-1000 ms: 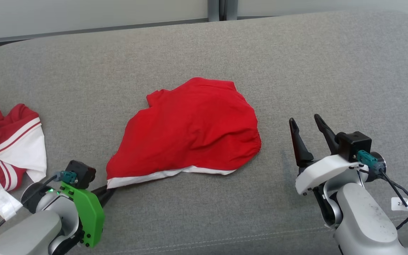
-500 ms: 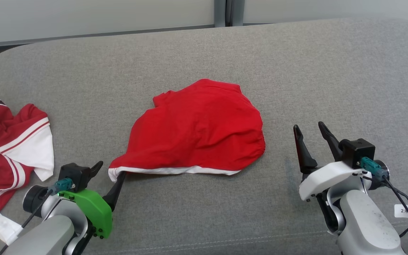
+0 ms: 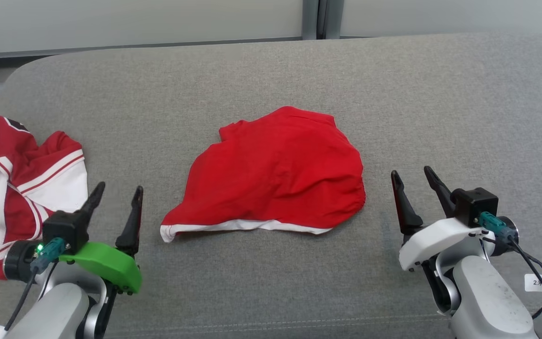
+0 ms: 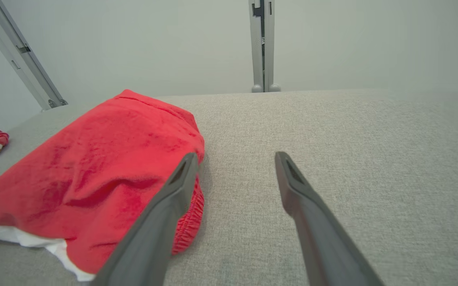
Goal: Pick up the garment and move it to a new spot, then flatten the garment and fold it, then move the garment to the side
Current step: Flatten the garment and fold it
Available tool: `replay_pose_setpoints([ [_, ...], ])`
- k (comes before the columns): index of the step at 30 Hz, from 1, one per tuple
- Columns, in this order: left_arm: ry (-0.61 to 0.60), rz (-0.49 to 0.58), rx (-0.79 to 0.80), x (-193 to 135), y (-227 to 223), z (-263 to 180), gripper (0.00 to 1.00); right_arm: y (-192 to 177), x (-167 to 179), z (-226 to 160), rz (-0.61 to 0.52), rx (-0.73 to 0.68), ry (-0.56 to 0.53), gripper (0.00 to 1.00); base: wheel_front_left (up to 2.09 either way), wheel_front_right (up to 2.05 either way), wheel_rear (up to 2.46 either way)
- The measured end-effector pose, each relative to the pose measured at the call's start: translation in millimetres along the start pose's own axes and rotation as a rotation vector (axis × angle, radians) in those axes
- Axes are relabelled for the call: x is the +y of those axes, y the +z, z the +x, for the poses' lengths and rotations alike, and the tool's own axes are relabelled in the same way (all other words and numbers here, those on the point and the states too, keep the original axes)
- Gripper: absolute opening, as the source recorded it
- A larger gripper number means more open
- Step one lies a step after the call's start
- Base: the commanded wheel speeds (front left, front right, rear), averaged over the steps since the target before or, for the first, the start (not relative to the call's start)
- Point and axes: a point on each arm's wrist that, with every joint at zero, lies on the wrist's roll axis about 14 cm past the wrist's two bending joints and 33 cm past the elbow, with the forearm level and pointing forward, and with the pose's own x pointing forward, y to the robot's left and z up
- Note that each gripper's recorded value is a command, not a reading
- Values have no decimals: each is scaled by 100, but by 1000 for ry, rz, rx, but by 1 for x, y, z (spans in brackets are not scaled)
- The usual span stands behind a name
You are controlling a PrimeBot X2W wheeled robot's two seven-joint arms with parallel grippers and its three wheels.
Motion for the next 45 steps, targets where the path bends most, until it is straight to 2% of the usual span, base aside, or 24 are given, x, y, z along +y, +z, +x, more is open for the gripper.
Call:
replay_pose_setpoints([
  [15,312,-9,-293,57,61,-41,100,-13,13,6,-2,42,45,100,0,0,0],
  [21,371,-14,-292,68,50,-59,100,-17,14,4,2,64,48,100,0,0,0],
  [28,393,-59,-301,72,44,-72,100,-25,16,1,22,113,54,100,0,0,0],
  [45,396,-62,-313,72,42,-82,100,-58,43,13,39,343,155,100,0,0,0],
])
